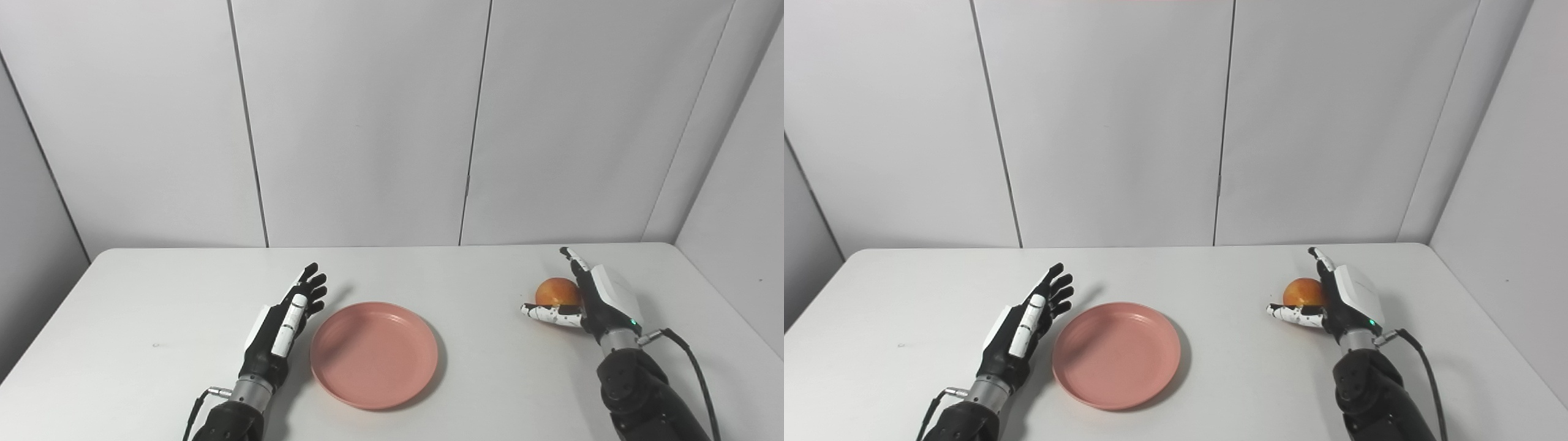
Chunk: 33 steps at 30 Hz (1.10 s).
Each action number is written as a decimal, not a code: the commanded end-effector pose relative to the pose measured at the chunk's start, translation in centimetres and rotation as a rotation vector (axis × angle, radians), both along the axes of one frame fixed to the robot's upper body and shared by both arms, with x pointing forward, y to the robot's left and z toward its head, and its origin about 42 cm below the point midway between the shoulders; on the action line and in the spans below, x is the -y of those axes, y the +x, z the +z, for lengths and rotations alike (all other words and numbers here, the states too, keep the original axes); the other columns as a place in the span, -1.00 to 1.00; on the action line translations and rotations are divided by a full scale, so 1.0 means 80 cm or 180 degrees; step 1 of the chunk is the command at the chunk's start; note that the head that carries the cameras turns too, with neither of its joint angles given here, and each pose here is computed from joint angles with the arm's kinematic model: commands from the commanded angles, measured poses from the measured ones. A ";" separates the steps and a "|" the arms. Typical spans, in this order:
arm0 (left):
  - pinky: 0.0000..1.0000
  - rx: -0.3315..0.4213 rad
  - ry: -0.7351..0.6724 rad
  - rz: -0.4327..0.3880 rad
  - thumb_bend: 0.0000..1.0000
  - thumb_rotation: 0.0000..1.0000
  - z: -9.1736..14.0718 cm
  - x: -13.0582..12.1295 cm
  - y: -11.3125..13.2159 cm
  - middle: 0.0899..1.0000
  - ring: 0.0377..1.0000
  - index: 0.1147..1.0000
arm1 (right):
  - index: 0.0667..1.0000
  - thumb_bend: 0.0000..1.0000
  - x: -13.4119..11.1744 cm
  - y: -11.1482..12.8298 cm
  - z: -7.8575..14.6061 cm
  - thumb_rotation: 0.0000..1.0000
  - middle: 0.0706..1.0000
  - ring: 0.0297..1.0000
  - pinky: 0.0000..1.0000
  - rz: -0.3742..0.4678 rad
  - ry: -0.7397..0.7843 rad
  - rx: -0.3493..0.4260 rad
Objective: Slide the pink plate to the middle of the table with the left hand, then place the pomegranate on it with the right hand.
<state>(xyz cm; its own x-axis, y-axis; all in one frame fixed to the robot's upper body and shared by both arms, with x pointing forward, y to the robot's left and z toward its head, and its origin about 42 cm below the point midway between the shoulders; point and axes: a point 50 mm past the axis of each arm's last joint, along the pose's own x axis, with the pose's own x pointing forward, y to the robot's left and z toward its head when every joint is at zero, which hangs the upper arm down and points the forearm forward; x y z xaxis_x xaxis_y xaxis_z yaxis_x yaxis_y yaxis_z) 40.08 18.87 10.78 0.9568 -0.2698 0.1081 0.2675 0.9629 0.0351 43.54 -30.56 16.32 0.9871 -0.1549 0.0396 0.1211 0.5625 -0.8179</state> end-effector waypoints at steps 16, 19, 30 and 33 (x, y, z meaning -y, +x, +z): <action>0.83 -0.0104 -0.0005 0.0005 0.00 1.00 -0.020 -0.007 -0.009 0.88 0.86 0.88 | 0.09 0.07 -0.003 0.011 0.044 -1.00 -0.11 -0.19 -0.21 0.0036 0.0129 0.0497; 0.83 -0.0091 0.0003 0.0003 -0.01 1.00 -0.019 -0.007 -0.009 0.88 0.86 0.87 | 0.02 0.03 -0.004 0.011 0.045 -1.00 -0.15 -0.27 -0.37 -0.0005 0.0101 0.0556; 0.85 -0.0109 0.0028 -0.0034 0.02 1.00 -0.018 -0.003 -0.010 0.89 0.88 0.89 | 0.01 0.02 -0.004 0.009 0.046 -1.00 -0.15 -0.31 -0.45 -0.0007 0.0135 0.0731; 0.86 -0.0100 0.0035 -0.0065 0.02 1.00 -0.018 0.002 -0.010 0.90 0.89 0.91 | 0.02 0.02 -0.004 0.006 0.048 -1.00 -0.16 -0.32 -0.46 0.0022 0.0183 0.0776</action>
